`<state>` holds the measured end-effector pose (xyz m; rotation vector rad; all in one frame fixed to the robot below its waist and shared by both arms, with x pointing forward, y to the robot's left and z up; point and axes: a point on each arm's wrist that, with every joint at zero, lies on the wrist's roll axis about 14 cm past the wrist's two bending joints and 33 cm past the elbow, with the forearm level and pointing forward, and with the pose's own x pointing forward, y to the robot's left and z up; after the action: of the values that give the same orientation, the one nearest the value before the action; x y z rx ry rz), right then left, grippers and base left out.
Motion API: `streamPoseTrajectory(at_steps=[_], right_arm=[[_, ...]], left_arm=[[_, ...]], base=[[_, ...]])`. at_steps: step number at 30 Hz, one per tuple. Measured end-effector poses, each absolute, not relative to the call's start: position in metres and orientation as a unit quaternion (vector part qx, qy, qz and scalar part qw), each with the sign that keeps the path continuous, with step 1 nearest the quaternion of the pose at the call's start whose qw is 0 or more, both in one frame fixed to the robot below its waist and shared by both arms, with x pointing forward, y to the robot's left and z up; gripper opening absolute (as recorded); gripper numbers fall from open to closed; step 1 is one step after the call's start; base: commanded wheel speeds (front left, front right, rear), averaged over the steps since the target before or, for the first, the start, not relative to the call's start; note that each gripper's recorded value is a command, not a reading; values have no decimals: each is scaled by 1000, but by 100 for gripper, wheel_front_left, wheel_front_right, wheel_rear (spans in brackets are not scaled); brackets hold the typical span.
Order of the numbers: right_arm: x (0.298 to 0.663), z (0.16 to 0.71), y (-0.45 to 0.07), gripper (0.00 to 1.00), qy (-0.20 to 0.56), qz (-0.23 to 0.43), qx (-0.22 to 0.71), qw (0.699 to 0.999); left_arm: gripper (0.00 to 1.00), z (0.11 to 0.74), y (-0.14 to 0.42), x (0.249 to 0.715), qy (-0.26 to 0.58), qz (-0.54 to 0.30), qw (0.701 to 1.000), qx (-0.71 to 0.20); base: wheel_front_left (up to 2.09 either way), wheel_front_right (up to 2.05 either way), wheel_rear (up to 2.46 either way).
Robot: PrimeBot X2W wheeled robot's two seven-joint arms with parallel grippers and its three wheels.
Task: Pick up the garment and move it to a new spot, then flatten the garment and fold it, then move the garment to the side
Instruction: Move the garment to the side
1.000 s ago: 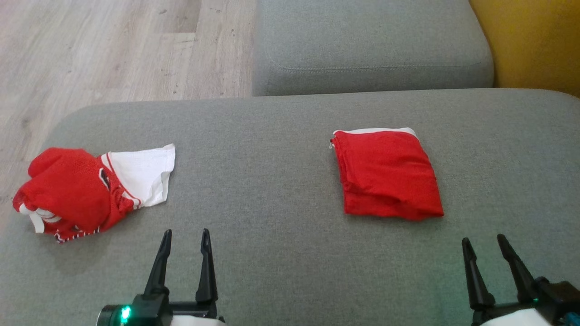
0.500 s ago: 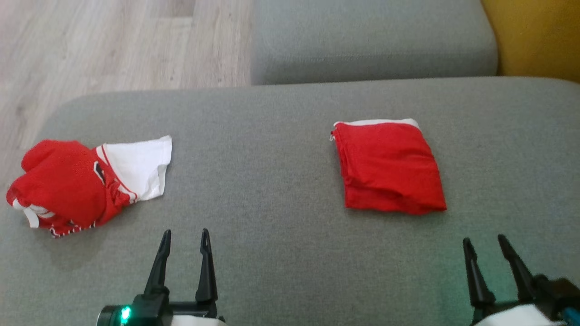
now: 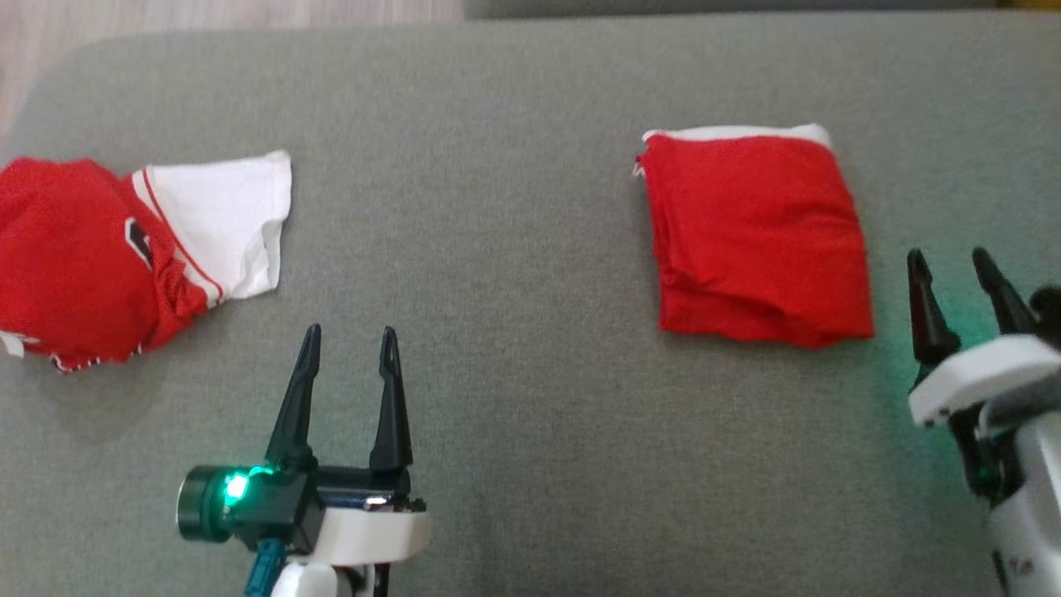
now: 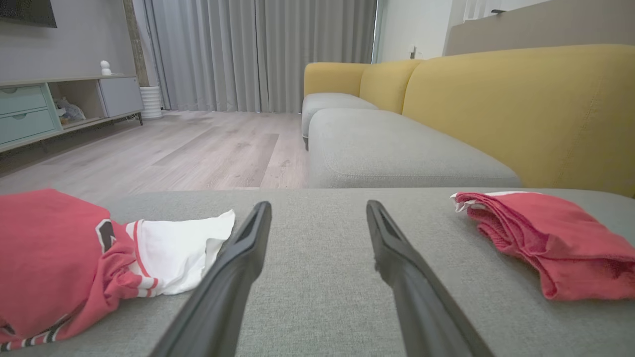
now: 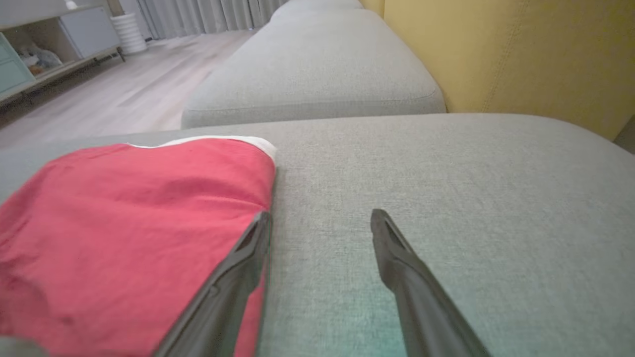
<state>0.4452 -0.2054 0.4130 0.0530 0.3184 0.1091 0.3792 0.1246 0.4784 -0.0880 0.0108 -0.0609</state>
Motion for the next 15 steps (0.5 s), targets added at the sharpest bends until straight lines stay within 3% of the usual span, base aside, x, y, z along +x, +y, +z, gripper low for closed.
streamPoseTrajectory(at_steps=[7, 10, 11, 15], right_arm=[[456, 367, -170, 100, 263, 106, 63, 957], [458, 362, -158, 13, 276, 128, 74, 950], [458, 362, -158, 0, 276, 128, 74, 950], [462, 364, -163, 0, 274, 132, 75, 949]], left_arm=[[100, 464, 126, 392, 24, -29, 998, -42], [100, 460, 124, 395, 28, -31, 998, -42], [100, 460, 124, 395, 28, -31, 998, -42], [100, 454, 117, 399, 36, -41, 997, -48]], base=[[0, 0, 0], [0, 0, 0], [0, 0, 0], [0, 0, 0]])
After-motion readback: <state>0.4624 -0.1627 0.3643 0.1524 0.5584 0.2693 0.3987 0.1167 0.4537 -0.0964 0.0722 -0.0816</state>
